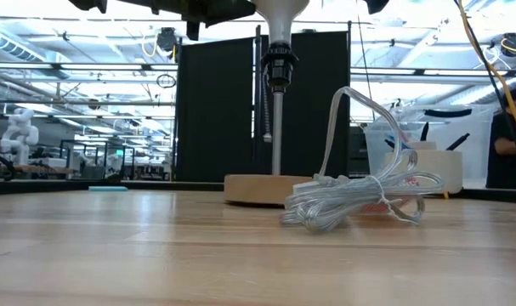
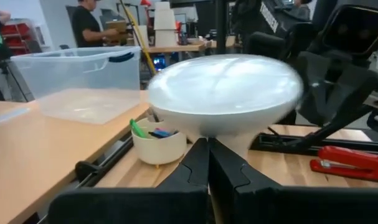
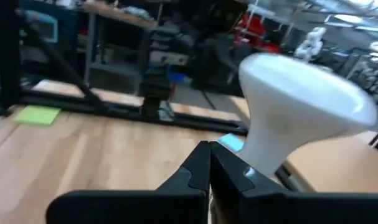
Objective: Screw lightbulb
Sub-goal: Insert the lightbulb into the lamp, then remove the lightbulb from the lamp
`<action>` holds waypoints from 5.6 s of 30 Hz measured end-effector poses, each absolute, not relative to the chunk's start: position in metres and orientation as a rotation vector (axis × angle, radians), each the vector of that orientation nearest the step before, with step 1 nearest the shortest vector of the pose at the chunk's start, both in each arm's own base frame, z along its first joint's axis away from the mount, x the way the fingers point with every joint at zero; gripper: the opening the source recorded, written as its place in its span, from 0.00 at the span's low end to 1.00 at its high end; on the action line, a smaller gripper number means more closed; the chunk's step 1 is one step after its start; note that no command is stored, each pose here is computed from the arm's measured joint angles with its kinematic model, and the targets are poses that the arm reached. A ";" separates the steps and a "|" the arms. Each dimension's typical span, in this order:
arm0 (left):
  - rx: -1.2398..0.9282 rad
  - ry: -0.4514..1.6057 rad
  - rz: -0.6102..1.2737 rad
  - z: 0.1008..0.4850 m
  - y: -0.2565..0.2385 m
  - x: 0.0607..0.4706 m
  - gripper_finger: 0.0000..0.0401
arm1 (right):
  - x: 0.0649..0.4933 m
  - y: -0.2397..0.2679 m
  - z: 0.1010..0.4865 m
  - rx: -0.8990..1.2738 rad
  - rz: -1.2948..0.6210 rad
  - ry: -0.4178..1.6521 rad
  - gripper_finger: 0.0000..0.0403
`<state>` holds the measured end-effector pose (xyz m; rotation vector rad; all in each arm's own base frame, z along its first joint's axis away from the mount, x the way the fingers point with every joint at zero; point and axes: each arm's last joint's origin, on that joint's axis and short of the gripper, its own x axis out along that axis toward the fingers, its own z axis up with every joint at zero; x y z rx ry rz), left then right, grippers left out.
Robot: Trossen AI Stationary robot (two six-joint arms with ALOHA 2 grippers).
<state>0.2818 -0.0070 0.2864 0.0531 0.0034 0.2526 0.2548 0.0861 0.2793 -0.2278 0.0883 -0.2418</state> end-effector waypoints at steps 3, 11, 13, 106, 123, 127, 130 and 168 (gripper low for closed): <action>0.053 0.003 0.239 0.287 -0.009 0.281 0.00 | 0.253 0.090 0.276 -0.225 -0.204 0.118 0.00; 0.051 -0.044 0.164 0.298 -0.023 0.273 0.00 | 0.251 0.094 0.272 -0.224 -0.183 0.150 0.00; 0.049 -0.054 0.126 0.300 -0.028 0.271 0.00 | 0.251 0.094 0.271 -0.230 -0.182 0.155 0.00; -0.082 0.063 0.183 0.214 -0.034 0.263 0.00 | 0.322 0.065 0.256 -0.029 -0.325 -0.041 0.45; -0.115 0.124 0.145 0.161 -0.050 0.287 0.10 | 0.323 0.063 0.255 -0.054 -0.330 -0.029 0.45; -0.152 0.096 0.222 0.146 -0.053 0.292 0.21 | 0.323 0.063 0.255 -0.054 -0.331 -0.029 0.46; -0.168 0.068 0.269 0.139 -0.054 0.299 0.28 | 0.323 0.062 0.255 -0.054 -0.334 -0.029 0.45; -0.025 0.144 0.268 0.125 -0.055 0.354 0.07 | 0.324 0.063 0.254 -0.064 -0.289 -0.017 0.44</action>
